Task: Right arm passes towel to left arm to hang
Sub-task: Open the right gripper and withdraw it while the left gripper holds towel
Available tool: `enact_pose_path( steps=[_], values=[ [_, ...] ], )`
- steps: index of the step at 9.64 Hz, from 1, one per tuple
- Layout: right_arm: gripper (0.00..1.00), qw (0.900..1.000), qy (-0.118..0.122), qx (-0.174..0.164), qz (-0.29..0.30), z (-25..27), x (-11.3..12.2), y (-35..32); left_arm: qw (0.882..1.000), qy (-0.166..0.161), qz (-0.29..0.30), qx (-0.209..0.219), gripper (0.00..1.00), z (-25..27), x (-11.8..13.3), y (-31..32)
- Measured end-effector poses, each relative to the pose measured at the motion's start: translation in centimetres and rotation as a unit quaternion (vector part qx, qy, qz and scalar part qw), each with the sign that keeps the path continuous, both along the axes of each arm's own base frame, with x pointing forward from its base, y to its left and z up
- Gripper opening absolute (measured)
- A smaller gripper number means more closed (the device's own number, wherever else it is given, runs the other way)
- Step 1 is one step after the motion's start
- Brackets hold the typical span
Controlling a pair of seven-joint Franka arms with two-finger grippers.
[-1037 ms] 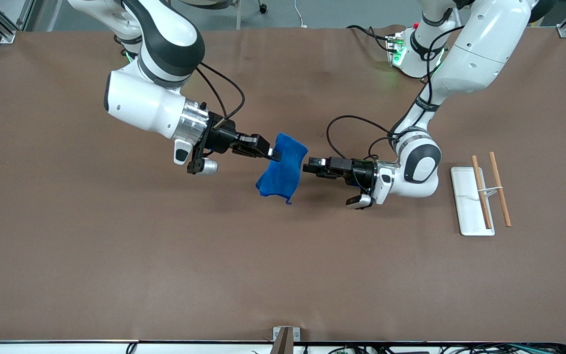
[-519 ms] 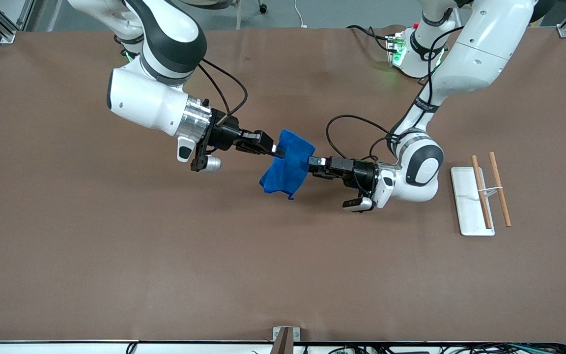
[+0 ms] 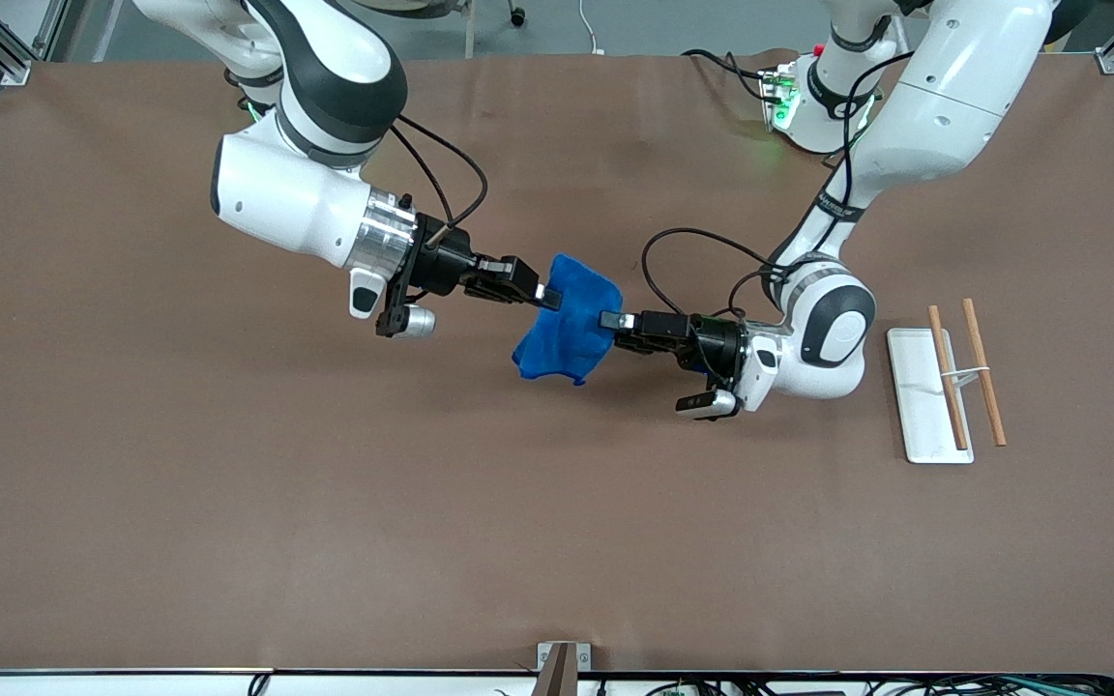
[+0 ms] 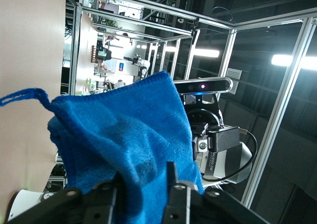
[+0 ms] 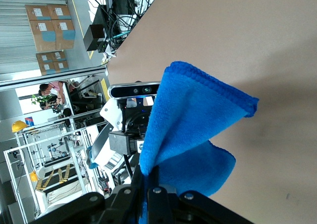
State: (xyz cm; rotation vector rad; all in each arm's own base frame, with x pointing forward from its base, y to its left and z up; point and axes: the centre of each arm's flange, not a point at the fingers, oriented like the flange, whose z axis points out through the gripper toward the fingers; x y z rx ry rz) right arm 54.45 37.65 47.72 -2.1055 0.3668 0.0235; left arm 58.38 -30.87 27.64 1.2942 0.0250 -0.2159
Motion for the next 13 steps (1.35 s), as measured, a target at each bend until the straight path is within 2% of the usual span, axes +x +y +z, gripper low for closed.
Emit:
enact_pose_path(
  steps=[2, 4, 6, 8, 9, 11, 12, 13],
  values=[
    [0.05, 1.000, 0.000, 0.000, 0.000, 0.0, 0.0, 0.0, 1.000, 0.000, 0.002, 0.000, 0.03, 0.0, 0.1, 0.2],
    [0.06, 1.000, 0.000, 0.000, 0.000, 0.0, 0.0, 0.0, 1.000, 0.001, 0.005, -0.002, 0.04, 0.0, 0.2, 0.4],
    [0.16, 1.000, -0.001, 0.001, -0.001, 0.1, 0.1, -0.1, 1.000, 0.008, 0.012, -0.002, 0.04, 0.2, 0.8, 1.3],
    [0.48, 1.000, -0.009, -0.016, 0.004, 0.2, 0.8, -1.6, 0.999, 0.031, 0.011, 0.000, 0.04, 1.2, 2.0, 2.0],
    [0.64, 0.998, -0.010, -0.050, 0.031, 0.3, 1.7, -4.4, 0.999, 0.040, 0.013, 0.004, 0.04, 1.8, 2.6, 2.1],
    [0.95, 0.985, -0.005, -0.159, 0.070, 1.0, 4.0, -14.1, 0.997, 0.065, 0.022, 0.019, 0.04, 3.2, 4.1, 2.6],
    [1.00, 0.971, -0.014, -0.225, 0.077, 1.7, 4.4, -18.2, 0.995, 0.087, 0.033, 0.032, 0.04, 4.1, 4.9, 3.4],
    [1.00, 0.956, -0.018, -0.281, 0.078, 2.6, 4.5, -21.5, 0.991, 0.110, 0.051, 0.057, 0.04, 5.0, 5.7, 4.3]
  ],
)
